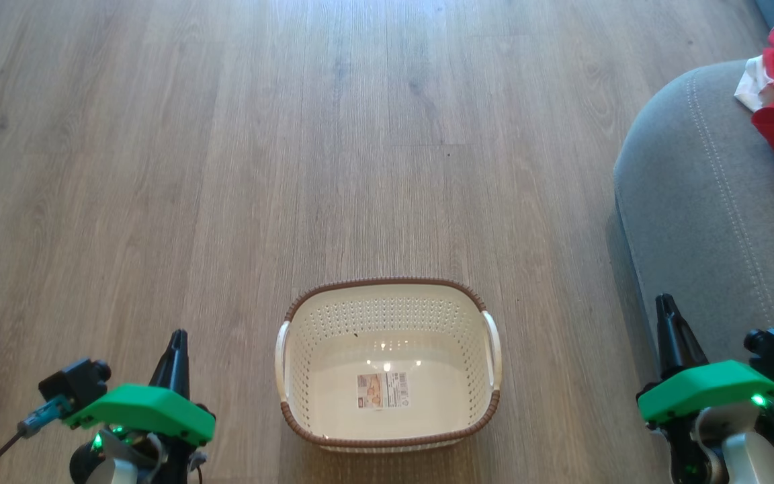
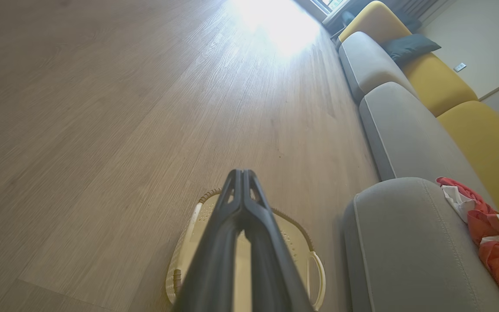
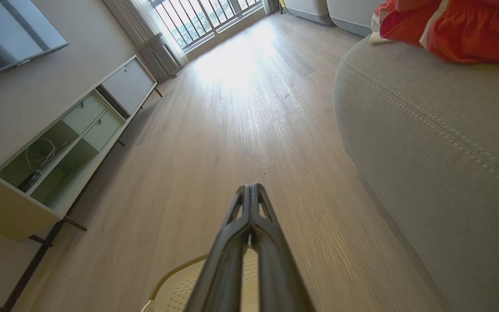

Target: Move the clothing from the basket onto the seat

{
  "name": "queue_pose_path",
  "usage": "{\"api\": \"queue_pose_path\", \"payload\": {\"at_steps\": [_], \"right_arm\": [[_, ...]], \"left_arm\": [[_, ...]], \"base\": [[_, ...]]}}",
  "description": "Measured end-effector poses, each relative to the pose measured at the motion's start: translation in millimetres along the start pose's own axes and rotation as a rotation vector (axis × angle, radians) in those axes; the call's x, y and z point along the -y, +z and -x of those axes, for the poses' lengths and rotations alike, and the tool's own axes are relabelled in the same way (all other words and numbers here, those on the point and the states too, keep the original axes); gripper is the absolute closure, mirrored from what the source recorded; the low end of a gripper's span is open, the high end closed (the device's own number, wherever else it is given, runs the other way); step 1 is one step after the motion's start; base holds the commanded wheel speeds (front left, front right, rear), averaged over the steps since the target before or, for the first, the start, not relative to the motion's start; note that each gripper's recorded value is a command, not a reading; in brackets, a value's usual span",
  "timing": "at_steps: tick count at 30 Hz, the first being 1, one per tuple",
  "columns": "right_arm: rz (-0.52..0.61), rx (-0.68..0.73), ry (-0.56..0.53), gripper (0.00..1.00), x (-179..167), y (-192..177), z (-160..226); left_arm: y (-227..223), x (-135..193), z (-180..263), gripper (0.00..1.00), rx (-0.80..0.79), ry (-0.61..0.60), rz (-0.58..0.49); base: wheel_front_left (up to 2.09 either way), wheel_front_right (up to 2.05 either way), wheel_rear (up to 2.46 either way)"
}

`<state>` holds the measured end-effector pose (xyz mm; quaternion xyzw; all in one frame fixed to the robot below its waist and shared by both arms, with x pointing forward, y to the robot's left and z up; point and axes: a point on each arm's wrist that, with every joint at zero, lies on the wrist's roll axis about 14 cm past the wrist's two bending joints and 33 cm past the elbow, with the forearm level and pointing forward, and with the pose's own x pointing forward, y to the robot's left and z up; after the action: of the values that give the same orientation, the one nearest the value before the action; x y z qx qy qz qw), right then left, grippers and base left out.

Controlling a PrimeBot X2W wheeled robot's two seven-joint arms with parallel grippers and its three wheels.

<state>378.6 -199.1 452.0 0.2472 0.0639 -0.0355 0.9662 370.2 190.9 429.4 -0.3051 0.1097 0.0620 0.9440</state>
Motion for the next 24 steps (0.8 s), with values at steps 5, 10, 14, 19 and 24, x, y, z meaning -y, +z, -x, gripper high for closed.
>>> {"api": "queue_pose_path", "payload": {"at_steps": [5,10,14,19,24], "right_arm": [[-0.063,0.004,-0.008,1.00,1.2,1.8,0.3],[-0.126,0.003,-0.015,1.00,2.3,2.6,0.7],[-0.177,0.005,-0.019,1.00,3.1,3.8,1.0],[-0.241,0.004,-0.023,1.00,3.8,5.0,1.3],[-0.304,0.007,-0.024,1.00,3.6,6.6,1.6]], "left_arm": [[1.7,2.2,-0.3,1.00,0.000,-0.007,0.056],[2.9,3.4,-0.5,1.00,-0.002,-0.008,0.112],[4.1,3.6,-0.7,1.00,-0.003,-0.006,0.156],[7.1,4.9,-0.9,1.00,-0.001,-0.014,0.214],[9.7,7.0,-1.0,1.00,0.001,-0.024,0.271]], "base": [[0.00,0.00,0.00],[0.00,0.00,0.00],[0.00,0.00,0.00],[0.00,0.00,0.00],[0.00,0.00,0.00]]}}
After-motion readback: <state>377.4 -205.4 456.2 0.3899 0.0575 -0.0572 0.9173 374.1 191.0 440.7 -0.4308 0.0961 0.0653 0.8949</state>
